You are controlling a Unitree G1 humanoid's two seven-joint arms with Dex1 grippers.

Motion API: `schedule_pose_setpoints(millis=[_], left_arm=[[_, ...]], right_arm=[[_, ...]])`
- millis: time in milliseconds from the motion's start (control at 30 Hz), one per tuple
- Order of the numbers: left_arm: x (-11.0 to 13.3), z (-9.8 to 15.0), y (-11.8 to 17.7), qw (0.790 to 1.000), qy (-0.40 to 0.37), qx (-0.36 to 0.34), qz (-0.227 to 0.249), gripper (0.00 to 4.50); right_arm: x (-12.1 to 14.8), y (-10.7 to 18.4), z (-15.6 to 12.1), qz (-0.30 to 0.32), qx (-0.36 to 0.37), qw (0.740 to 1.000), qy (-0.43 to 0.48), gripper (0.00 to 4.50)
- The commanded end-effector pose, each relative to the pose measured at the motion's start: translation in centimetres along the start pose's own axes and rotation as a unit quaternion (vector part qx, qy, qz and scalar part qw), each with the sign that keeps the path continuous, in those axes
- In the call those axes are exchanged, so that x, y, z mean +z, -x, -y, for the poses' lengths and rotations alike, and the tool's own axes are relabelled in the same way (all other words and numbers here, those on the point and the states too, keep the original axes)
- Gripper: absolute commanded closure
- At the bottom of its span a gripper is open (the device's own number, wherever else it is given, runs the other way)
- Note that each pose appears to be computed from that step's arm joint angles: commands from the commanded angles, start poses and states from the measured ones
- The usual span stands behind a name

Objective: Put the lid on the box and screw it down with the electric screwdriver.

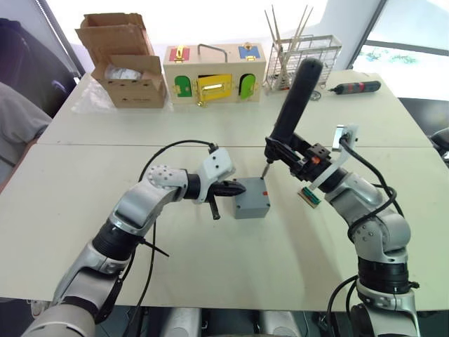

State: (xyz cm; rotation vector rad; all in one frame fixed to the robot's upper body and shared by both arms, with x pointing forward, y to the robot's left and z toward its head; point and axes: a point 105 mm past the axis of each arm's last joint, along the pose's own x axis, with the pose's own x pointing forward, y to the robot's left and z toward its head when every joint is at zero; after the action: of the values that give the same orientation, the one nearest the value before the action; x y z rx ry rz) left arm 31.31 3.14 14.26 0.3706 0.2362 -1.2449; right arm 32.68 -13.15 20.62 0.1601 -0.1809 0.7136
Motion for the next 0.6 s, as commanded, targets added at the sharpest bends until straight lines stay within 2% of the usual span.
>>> schedule_pose_setpoints(millis=[33,233,400,600], left_arm=[[-0.2,-0.2,0.1,1.0,-0.003,0.006,-0.006,4.5],[-0.4,-0.1,-0.1,1.0,-0.002,0.003,-0.011,4.5],[-2.7,1.0,-1.2,0.997,0.012,-0.033,-0.066,4.5],[-2.9,1.1,-1.2,0.996,0.011,-0.037,-0.075,4.5]], right_arm=[[1.2,-0.1,-0.6,0.017,0.014,0.999,0.027,2.74],[-0.4,-0.3,-1.9,-0.008,0.04,0.998,0.038,2.74],[-2.1,-0.5,-3.1,-0.036,0.066,0.996,0.043,2.74],[-3.2,0.1,-3.3,-0.053,0.068,0.996,0.034,2.74]])
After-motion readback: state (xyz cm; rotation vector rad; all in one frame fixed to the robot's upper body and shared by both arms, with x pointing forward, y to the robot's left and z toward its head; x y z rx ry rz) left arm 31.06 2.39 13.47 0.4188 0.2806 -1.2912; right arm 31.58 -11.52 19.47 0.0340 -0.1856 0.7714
